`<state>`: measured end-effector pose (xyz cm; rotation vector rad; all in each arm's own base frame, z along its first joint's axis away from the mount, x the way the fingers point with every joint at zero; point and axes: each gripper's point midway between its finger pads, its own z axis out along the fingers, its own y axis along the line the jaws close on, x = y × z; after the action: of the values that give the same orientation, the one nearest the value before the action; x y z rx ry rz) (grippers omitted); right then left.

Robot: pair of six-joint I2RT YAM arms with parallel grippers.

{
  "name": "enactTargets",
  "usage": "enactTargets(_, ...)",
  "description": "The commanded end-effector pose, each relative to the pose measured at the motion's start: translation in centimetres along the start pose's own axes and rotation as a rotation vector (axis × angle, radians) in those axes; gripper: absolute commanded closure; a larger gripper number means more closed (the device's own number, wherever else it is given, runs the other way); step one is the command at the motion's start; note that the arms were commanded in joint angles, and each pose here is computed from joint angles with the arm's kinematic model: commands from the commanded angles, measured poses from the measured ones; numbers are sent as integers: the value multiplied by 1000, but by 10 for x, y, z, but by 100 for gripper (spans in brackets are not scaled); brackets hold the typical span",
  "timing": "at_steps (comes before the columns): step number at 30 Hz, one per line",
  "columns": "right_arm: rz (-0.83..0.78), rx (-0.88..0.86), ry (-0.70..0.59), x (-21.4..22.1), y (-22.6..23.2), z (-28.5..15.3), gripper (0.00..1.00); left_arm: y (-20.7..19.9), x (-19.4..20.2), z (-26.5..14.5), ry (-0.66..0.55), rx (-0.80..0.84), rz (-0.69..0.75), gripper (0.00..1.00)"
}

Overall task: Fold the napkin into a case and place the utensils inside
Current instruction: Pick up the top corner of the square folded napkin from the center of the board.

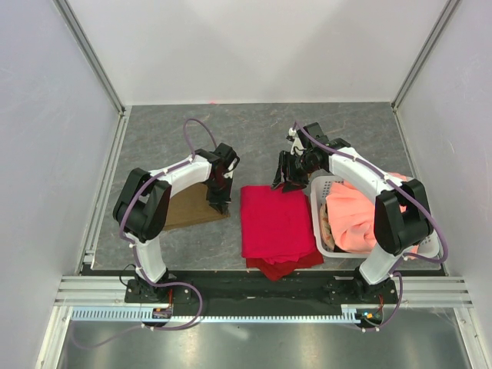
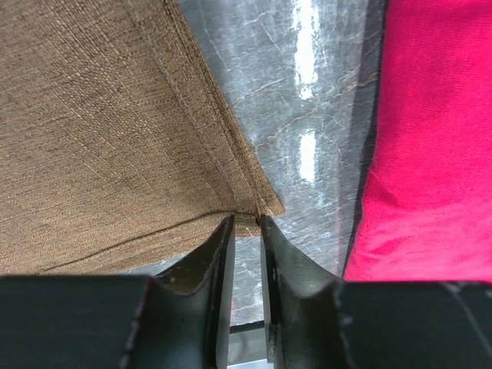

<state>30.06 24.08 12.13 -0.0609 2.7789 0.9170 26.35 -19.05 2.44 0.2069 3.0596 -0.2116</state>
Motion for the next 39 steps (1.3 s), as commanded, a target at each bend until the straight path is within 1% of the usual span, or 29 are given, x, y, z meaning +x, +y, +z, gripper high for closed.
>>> enactTargets(1,-24,-38,-34,-3,10,-9,46,0,-10,-14,-61,-8,54,76)
enactTargets(7,-27,-40,-32,-2,9,-9,46,4,-10,-10,-53,-31,53,78)
enactTargets(12,-28,-39,-34,-2,8,-9,46,1,-16,-12,-66,-26,57,75)
enactTargets(16,-26,-38,-28,0,6,-8,46,0,-19,-16,-75,-27,56,84)
enactTargets(19,-26,-39,-27,1,6,-8,46,0,-21,-22,-87,-29,55,90)
enactTargets(25,-28,-38,-26,2,6,-7,46,2,-20,-30,-89,-41,62,94)
enactTargets(27,-26,-39,-26,1,5,-7,46,4,-20,-30,-87,-50,63,98)
enactTargets(30,-23,-38,-25,2,5,-7,47,17,-20,-33,-86,-128,52,98)
enactTargets(33,-28,-44,-29,0,7,-7,47,41,-22,-38,-93,-266,35,98)
enactTargets(34,-27,-46,-25,0,8,-6,47,52,-26,-41,-113,-330,34,98)
enactTargets(37,-30,-53,-27,-7,12,-4,47,72,-34,-47,-143,-440,40,98)
enactTargets(39,-30,-62,-35,-14,17,-4,47,82,-42,-53,-165,-484,34,98)
